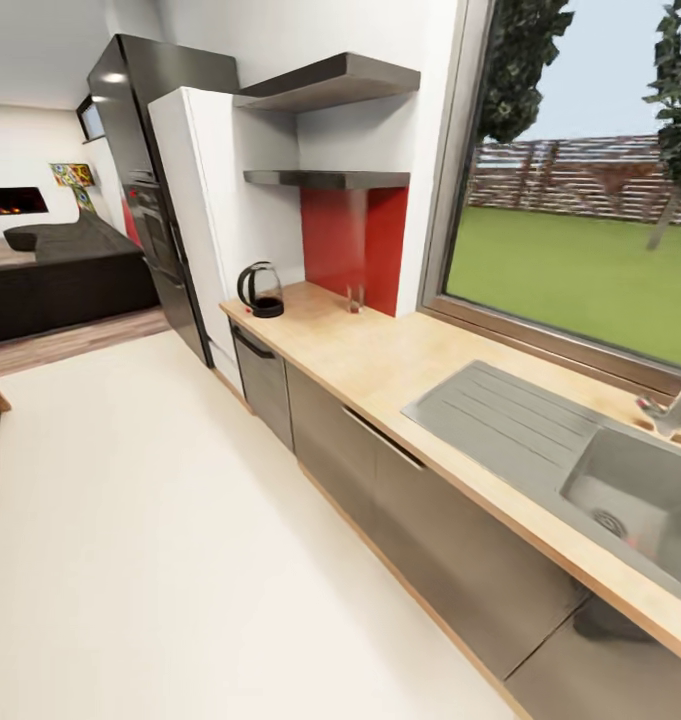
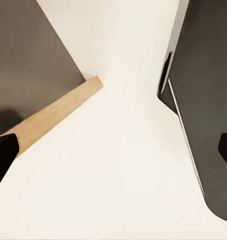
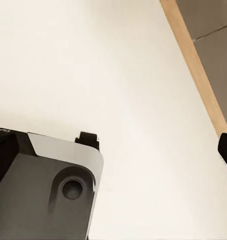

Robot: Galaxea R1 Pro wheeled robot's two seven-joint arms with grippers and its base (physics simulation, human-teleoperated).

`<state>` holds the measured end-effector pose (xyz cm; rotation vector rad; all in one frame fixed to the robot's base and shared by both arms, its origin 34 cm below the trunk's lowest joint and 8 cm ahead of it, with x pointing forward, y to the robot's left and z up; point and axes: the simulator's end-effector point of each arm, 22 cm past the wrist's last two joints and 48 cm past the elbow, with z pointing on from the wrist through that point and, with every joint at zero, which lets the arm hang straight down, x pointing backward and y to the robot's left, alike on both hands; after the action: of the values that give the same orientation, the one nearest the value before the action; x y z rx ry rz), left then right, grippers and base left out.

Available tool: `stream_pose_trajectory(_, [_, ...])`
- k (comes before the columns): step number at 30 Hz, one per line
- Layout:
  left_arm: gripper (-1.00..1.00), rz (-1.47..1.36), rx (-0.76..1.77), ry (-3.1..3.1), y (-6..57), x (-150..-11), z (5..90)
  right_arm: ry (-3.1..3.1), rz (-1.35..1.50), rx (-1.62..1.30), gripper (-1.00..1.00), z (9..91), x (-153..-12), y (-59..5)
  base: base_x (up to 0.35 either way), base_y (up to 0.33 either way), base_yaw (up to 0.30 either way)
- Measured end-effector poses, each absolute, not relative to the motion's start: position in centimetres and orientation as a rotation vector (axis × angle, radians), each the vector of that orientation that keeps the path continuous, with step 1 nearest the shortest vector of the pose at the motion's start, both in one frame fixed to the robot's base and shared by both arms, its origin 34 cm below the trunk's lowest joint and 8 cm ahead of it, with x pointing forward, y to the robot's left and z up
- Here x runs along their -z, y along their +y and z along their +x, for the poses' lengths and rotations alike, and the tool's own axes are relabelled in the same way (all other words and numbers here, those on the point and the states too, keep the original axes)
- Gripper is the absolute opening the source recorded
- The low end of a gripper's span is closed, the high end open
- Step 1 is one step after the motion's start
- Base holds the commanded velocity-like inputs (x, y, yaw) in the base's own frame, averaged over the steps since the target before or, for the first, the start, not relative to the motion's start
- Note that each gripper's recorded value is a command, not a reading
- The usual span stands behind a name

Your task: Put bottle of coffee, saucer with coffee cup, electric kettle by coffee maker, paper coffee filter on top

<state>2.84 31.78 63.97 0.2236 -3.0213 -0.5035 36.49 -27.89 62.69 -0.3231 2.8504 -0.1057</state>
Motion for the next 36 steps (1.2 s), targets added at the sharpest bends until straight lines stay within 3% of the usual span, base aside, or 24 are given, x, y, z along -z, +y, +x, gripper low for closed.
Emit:
stream_pose_trajectory(20, [1.00, 0.224, 0.503, -3.022, 31.75, -63.97, 2.85, 2.850, -0.323, 0.106, 1.00, 36.49, -62.70, -27.88, 0.314, 0.128, 0.269])
stream_pose_trajectory(36, [1.00, 0.224, 0.504, -3.022, 31.78, -63.97, 2.86, 2.850, -0.323, 0.106, 1.00, 36.48, -62.70, -27.89, 0.335, 0.090, 0.017])
